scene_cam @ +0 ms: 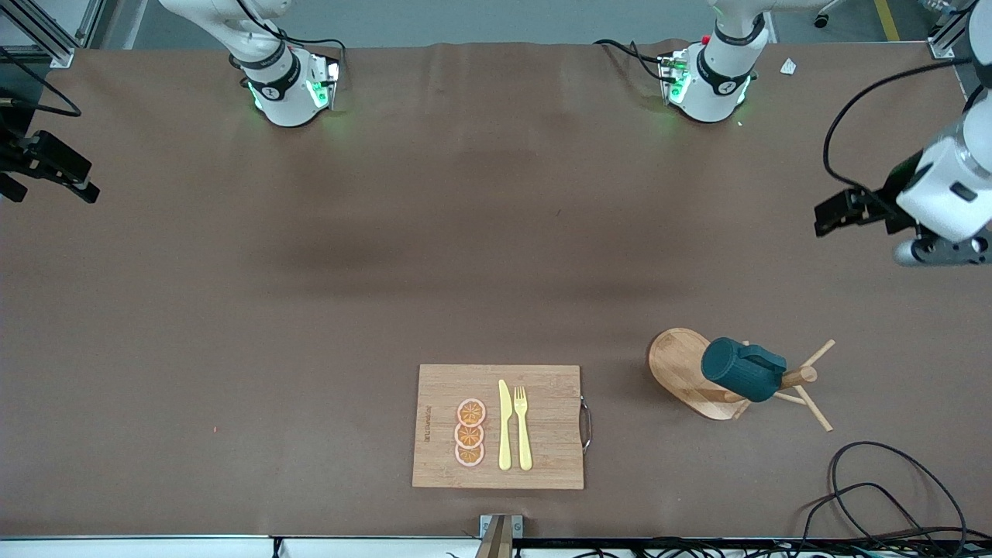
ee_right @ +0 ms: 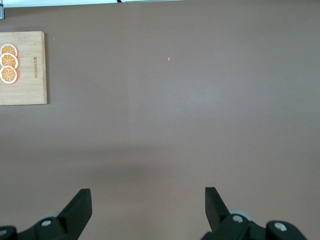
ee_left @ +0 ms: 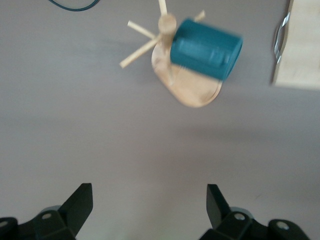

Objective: Transfer cup from left to right arm and place
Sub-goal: 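Reach the left gripper down to the teal mug on the stand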

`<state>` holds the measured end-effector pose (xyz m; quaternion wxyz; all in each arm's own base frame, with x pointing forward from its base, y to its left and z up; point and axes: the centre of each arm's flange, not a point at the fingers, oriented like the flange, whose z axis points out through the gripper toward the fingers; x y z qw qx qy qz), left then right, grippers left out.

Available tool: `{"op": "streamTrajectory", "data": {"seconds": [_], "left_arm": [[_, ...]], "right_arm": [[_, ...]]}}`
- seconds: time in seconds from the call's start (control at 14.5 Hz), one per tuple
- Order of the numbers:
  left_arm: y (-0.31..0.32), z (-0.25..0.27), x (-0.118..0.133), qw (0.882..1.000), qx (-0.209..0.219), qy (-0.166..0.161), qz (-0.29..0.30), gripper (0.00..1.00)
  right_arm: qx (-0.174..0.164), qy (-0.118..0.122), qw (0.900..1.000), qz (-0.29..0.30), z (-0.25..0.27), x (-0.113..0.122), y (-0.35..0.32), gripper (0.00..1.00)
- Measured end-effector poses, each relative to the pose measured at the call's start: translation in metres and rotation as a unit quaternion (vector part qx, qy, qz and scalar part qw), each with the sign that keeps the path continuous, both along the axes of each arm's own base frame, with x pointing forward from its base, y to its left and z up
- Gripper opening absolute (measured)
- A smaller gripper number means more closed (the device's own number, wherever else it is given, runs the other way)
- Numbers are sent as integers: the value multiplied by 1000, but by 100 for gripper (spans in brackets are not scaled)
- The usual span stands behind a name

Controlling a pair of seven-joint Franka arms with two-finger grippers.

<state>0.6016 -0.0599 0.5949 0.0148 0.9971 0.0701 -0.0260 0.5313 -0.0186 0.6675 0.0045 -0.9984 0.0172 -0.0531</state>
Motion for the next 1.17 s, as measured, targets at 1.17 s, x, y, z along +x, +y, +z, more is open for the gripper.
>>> {"op": "streamTrajectory", "data": {"seconds": [1.17], "left_arm": [[-6, -146, 100, 885, -107, 9, 452, 100]], "right_arm": [[0, 0, 1000, 0, 0, 0, 0, 100]]}}
